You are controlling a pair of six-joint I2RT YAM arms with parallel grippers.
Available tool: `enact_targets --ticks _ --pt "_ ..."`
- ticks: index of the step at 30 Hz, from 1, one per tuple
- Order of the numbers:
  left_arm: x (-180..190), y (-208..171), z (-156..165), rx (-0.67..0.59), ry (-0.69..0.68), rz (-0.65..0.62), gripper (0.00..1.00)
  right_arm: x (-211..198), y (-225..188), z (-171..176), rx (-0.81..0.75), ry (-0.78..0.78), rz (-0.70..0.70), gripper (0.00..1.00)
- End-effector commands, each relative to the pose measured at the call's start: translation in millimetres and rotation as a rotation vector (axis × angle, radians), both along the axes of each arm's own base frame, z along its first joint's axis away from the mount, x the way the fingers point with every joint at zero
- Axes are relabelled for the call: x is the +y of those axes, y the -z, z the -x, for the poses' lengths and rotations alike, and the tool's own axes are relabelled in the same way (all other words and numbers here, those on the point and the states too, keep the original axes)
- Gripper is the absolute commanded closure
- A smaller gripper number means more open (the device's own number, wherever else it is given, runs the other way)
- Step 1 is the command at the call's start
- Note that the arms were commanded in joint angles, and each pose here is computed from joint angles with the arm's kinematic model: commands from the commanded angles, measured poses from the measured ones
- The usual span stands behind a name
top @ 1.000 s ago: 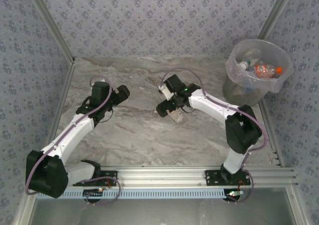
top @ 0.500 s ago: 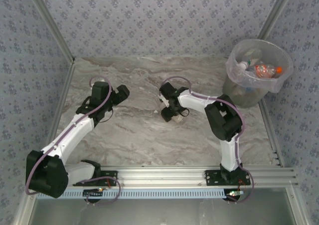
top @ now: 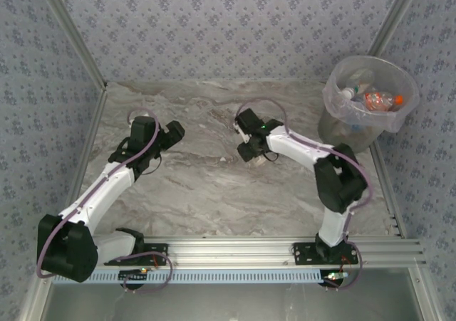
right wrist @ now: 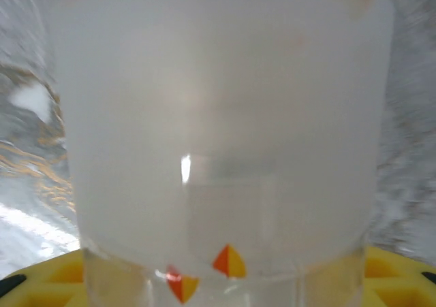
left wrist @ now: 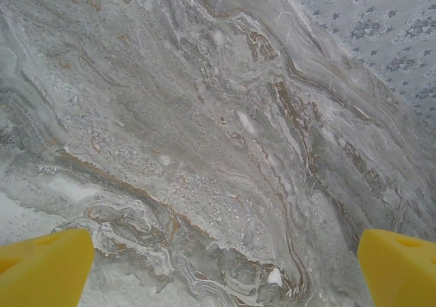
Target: Put the plastic bottles in the bin
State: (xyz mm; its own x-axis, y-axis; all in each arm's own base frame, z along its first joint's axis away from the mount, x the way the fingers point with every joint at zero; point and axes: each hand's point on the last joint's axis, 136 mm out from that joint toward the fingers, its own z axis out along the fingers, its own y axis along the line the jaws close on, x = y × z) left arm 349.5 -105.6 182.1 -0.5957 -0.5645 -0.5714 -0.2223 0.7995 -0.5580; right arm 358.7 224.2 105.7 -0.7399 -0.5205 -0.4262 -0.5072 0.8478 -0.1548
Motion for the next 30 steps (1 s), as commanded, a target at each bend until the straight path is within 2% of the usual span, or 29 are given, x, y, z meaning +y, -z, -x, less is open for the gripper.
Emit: enact_targets --ticks 1,6,12,21,25,30 --pt "6 0 -1 0.003 -0.024 -0.007 0.01 -18 -64 -8 -0.158 0.038 -0.063 0.58" --pt "7 0 -2 0.002 -0.027 -0.005 0.01 -51 -140 -16 -0.358 0.121 -0.165 0.59" --pt "7 -1 -2 0.000 -0.029 -0.003 0.00 -107 -204 -23 -0.505 0.221 -0.252 0.59" --pt "7 0 -2 0.002 -0.032 0.000 0.01 -227 -313 -48 -0.890 0.422 -0.119 0.58" --pt "10 3 0 0.006 -0.042 -0.002 0.00 -291 -332 -53 -0.985 0.585 -0.095 0.58" --pt "11 3 0 0.008 -0.041 -0.003 0.01 -349 -351 -63 -1.075 0.721 -0.042 0.57"
